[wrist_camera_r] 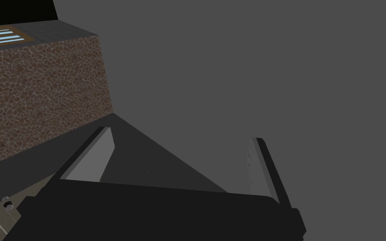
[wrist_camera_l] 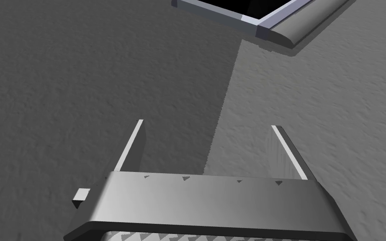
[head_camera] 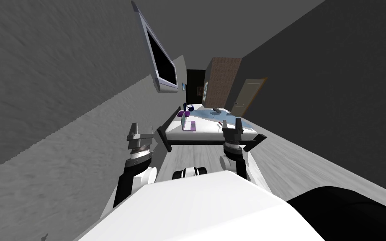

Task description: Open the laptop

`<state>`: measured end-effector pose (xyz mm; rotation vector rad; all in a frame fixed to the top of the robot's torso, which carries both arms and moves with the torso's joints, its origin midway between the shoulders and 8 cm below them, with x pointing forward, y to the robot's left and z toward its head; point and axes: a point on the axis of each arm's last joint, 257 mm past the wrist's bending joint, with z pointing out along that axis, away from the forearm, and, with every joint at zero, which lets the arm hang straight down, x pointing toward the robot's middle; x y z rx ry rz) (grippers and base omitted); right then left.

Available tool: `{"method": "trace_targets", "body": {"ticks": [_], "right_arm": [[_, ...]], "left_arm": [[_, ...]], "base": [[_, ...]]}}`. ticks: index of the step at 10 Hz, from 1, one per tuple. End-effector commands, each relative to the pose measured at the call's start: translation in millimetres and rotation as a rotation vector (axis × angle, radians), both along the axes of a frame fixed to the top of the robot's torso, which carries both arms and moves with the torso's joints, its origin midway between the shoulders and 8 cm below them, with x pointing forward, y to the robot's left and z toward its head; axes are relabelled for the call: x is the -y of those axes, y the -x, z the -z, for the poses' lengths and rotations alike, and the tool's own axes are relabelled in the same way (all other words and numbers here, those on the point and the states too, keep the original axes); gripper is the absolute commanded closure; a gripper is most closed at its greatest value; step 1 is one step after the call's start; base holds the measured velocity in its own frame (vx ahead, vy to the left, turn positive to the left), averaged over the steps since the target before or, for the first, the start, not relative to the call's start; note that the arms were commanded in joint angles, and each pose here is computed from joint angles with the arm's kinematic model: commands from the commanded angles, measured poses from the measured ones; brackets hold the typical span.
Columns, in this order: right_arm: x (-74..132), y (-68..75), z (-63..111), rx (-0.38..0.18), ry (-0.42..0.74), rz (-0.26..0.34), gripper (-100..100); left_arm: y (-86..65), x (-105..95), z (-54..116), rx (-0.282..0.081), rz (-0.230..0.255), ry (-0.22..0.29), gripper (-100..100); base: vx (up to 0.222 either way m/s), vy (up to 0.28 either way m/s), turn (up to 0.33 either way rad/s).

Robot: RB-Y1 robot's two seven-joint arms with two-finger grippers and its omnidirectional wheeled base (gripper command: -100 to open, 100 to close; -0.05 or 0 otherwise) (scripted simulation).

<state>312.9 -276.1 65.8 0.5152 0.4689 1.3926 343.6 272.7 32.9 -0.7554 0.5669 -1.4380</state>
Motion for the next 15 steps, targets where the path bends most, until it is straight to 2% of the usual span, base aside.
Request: {"method": "trace_targets", "body": {"ticks": [1, 4, 6, 10, 12, 13, 15], "right_arm": [[0, 0.0, 0.0, 0.0, 0.0, 0.0, 0], [0, -0.1, 0.3, -0.001, 0.0, 0.0, 0], [0, -0.1, 0.3, -0.001, 0.0, 0.0, 0], [0, -0.1, 0.3, -0.001, 0.0, 0.0, 0], [0, -0.1, 0.3, -0.001, 0.0, 0.0, 0], [0, -0.1, 0.3, -0.001, 0.0, 0.0, 0], [0, -0.1, 0.3, -0.001, 0.0, 0.0, 0]], "left_arm": [[-2.9, 4.5, 1.9, -0.016, 0.023, -0.031, -100], [-12.1, 11.7, 8.3, -0.064, 0.07, -0.078, -100], [-20.3, 13.6, 13.8, -0.104, 0.095, -0.087, -100], [-34.0, 13.3, 22.6, -0.172, 0.123, -0.074, -100], [-42.7, 12.1, 27.3, -0.213, 0.14, -0.052, -100], [-43.5, 11.9, 28.8, -0.22, 0.139, -0.051, -100], [-51.3, 10.6, 32.4, -0.257, 0.154, -0.022, -100]], "base": [[0.015, -0.006, -0.002], [0.033, -0.013, -0.003], [0.053, -0.023, -0.004], [0.066, -0.022, -0.005], [0.052, -0.023, -0.006], [0.055, -0.019, -0.001], [0.066, -0.023, -0.006]]}}
